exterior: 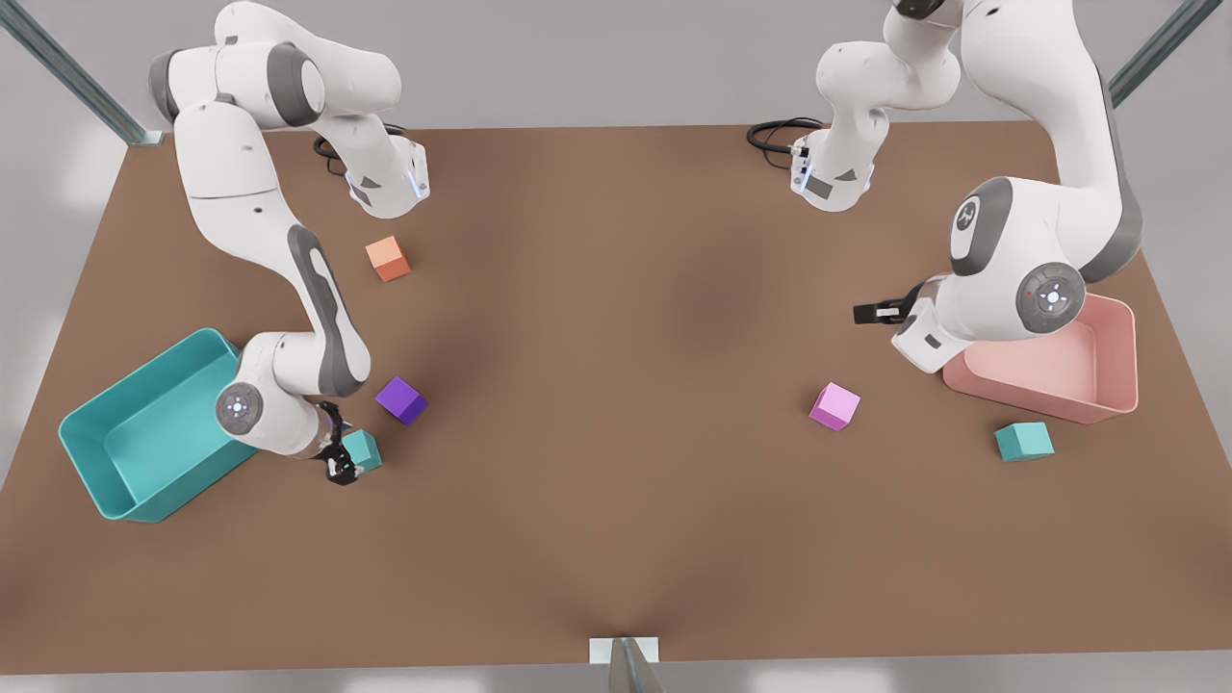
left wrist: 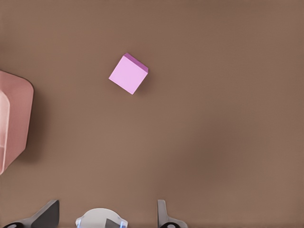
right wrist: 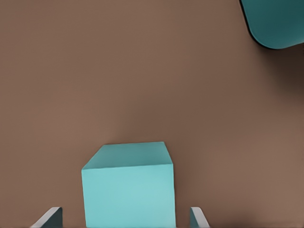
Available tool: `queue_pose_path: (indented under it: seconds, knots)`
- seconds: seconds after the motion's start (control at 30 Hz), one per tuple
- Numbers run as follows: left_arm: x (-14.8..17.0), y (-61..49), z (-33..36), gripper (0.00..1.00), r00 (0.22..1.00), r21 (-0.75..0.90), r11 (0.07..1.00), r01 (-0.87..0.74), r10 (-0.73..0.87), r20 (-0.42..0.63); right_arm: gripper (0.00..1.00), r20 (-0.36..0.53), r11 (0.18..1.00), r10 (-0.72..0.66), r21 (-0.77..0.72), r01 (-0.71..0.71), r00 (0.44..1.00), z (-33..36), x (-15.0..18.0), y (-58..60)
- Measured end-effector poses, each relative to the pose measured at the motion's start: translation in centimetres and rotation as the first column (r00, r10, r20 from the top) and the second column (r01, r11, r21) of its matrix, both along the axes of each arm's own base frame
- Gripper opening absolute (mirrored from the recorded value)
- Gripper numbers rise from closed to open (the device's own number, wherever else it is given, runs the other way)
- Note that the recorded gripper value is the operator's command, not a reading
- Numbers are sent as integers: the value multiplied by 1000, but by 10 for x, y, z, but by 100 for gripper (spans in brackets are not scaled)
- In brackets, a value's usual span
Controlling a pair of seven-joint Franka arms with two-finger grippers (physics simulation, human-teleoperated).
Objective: Stack the two blue cubes on top of each other
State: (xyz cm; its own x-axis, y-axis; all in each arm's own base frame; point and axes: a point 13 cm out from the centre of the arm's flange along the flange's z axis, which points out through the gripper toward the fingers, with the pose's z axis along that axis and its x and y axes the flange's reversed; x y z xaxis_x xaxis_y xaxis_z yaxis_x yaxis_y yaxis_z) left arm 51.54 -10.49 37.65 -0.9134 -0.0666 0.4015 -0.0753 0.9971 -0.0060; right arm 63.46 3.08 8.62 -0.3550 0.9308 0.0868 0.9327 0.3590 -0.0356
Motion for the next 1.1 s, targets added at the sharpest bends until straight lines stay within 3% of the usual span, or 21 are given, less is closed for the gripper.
queue_pose_path:
  seconds: [0.6, 0.63, 0.83, 1.1]
  knots:
    - [2, 6, -8, 100, 1000, 6, 1000, -8, 8, -13, 100, -46, 997, -76, -9, 76, 996, -45, -1, -7]
    - [2, 6, -7, 100, 1000, 6, 1000, -8, 8, -13, 99, -45, 997, -77, -9, 77, 996, -45, -1, -7]
    - [3, 6, -6, 100, 1000, 5, 1000, -10, 10, -10, 70, -32, 995, -95, -2, 95, 995, -40, 6, -10]
    - [3, 6, -7, 100, 1000, 4, 1000, -10, 10, -12, 71, 12, 994, -83, 78, 82, 996, 3, 39, 33]
